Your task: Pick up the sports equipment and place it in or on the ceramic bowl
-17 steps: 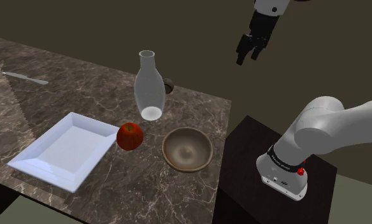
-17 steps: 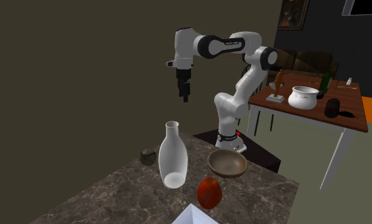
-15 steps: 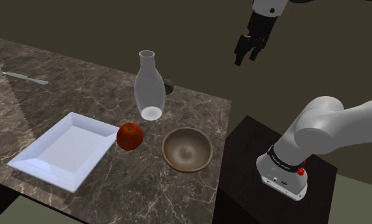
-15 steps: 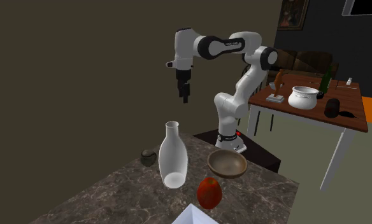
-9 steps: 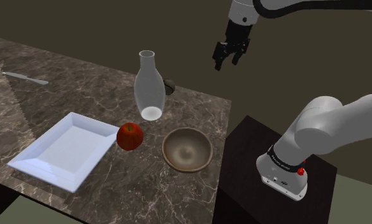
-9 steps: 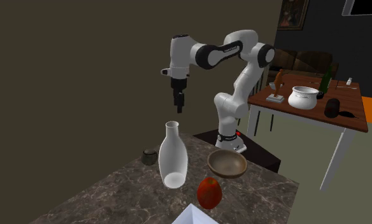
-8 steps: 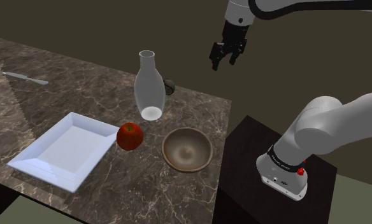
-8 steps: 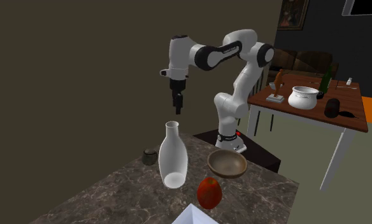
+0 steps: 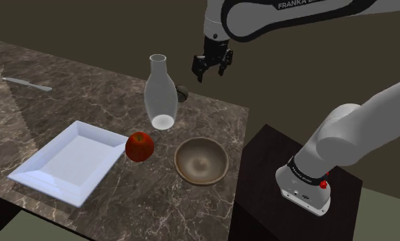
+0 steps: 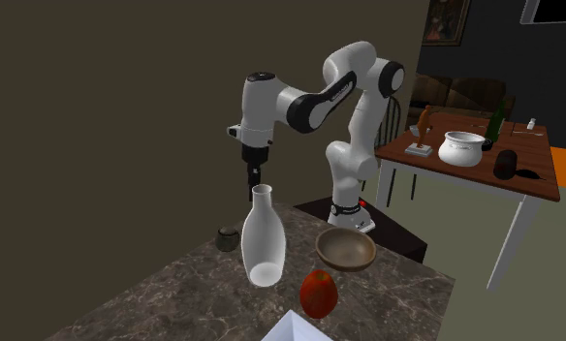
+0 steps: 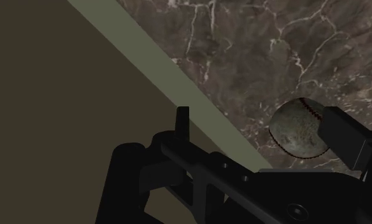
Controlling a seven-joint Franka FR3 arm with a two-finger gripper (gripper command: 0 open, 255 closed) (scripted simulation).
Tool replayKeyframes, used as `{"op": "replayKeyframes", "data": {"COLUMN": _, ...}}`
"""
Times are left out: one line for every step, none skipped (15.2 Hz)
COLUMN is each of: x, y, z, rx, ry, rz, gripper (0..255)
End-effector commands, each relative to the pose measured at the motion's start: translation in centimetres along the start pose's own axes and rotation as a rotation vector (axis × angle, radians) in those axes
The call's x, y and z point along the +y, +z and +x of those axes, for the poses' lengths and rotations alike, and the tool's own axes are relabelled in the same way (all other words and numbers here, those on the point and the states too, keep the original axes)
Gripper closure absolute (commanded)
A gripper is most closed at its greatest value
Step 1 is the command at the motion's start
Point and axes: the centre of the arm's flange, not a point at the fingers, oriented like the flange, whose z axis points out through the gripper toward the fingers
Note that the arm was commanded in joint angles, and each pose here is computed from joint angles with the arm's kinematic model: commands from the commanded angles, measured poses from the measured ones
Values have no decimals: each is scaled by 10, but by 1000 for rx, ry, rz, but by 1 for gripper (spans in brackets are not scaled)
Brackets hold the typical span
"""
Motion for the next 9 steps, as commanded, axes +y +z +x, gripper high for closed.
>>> {"op": "replayKeyframes", "data": {"x": -20, "y": 12, "z": 12, "rx": 12, "ry": 19, "rz": -13, "gripper": 0}}
{"op": "replayKeyframes", "data": {"x": -31, "y": 17, "z": 19, "rx": 18, "ry": 27, "rz": -19, "gripper": 0}}
{"op": "replayKeyframes", "data": {"x": -42, "y": 22, "z": 26, "rx": 24, "ry": 36, "rz": -26, "gripper": 0}}
{"op": "replayKeyframes", "data": {"x": -52, "y": 27, "z": 32, "rx": 30, "ry": 44, "rz": -33, "gripper": 0}}
{"op": "replayKeyframes", "data": {"x": -63, "y": 32, "z": 39, "rx": 35, "ry": 53, "rz": -40, "gripper": 0}}
{"op": "replayKeyframes", "data": {"x": -73, "y": 38, "z": 46, "rx": 41, "ry": 61, "rz": -47, "gripper": 0}}
{"op": "replayKeyframes", "data": {"x": -83, "y": 43, "z": 54, "rx": 47, "ry": 70, "rz": -54, "gripper": 0}}
{"op": "replayKeyframes", "data": {"x": -93, "y": 48, "z": 61, "rx": 53, "ry": 78, "rz": -61, "gripper": 0}}
{"op": "replayKeyframes", "data": {"x": -103, "y": 54, "z": 68, "rx": 58, "ry": 87, "rz": -68, "gripper": 0}}
